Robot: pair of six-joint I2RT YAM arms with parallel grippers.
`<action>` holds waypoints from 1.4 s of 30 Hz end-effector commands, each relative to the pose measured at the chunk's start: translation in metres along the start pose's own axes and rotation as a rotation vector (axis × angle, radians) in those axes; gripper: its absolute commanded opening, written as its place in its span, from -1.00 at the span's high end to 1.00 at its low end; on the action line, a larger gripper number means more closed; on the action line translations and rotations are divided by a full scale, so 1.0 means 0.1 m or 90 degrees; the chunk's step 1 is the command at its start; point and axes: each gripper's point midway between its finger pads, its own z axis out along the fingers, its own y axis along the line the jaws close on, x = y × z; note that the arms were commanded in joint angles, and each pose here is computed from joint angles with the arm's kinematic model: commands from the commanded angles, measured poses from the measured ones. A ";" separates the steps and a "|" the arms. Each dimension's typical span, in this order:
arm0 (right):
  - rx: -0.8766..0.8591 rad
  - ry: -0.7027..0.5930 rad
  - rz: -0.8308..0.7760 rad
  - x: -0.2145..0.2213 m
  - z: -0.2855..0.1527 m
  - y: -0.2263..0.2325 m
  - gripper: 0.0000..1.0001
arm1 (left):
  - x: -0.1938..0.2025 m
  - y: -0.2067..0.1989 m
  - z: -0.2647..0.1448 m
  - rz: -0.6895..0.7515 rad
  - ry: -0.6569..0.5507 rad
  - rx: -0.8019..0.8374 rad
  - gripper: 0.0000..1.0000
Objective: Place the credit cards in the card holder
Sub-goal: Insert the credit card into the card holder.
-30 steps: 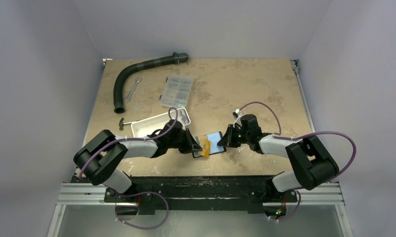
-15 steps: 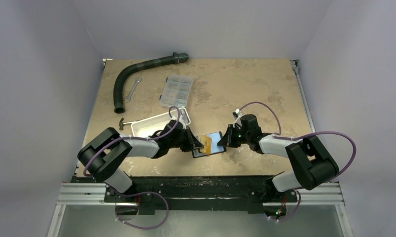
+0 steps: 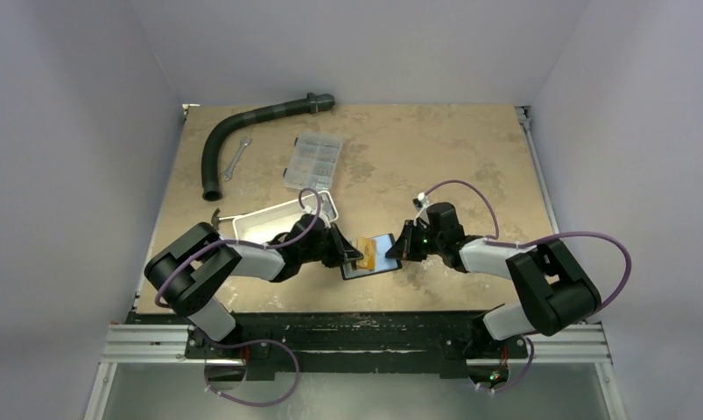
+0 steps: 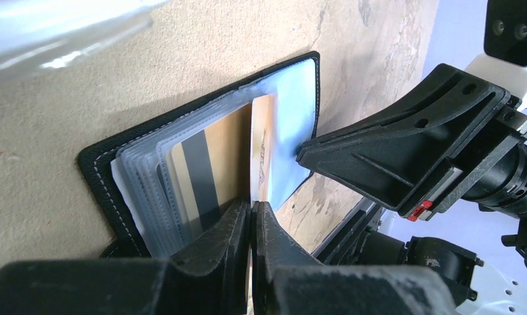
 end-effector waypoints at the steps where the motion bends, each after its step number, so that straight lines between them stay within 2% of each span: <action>1: 0.033 -0.002 -0.003 0.01 0.02 -0.14 1.00 | 0.02 0.04 0.05 -0.008 -0.016 -0.001 1.00; 14: 0.029 -0.001 -0.003 0.02 0.02 -0.13 1.00 | 0.07 0.04 0.07 -0.060 -0.038 0.004 1.00; 19: 0.025 0.001 0.002 0.04 0.02 -0.12 1.00 | 0.01 0.00 0.04 -0.076 -0.070 0.011 1.00; 33: 0.014 -0.003 0.016 0.05 -0.02 -0.07 0.98 | 0.08 -0.08 0.13 -0.078 -0.099 0.025 1.00; 38: 0.034 -0.019 0.004 -0.04 -0.08 -0.07 0.95 | 0.21 0.02 0.18 -0.074 -0.061 -0.007 0.99; 40: 0.048 -0.024 -0.006 -0.07 -0.10 -0.09 0.91 | 0.28 0.02 0.14 -0.063 -0.033 -0.021 0.83; 42: 0.061 -0.033 -0.018 -0.10 -0.14 -0.10 0.87 | 0.29 0.03 0.10 -0.045 -0.023 -0.041 0.54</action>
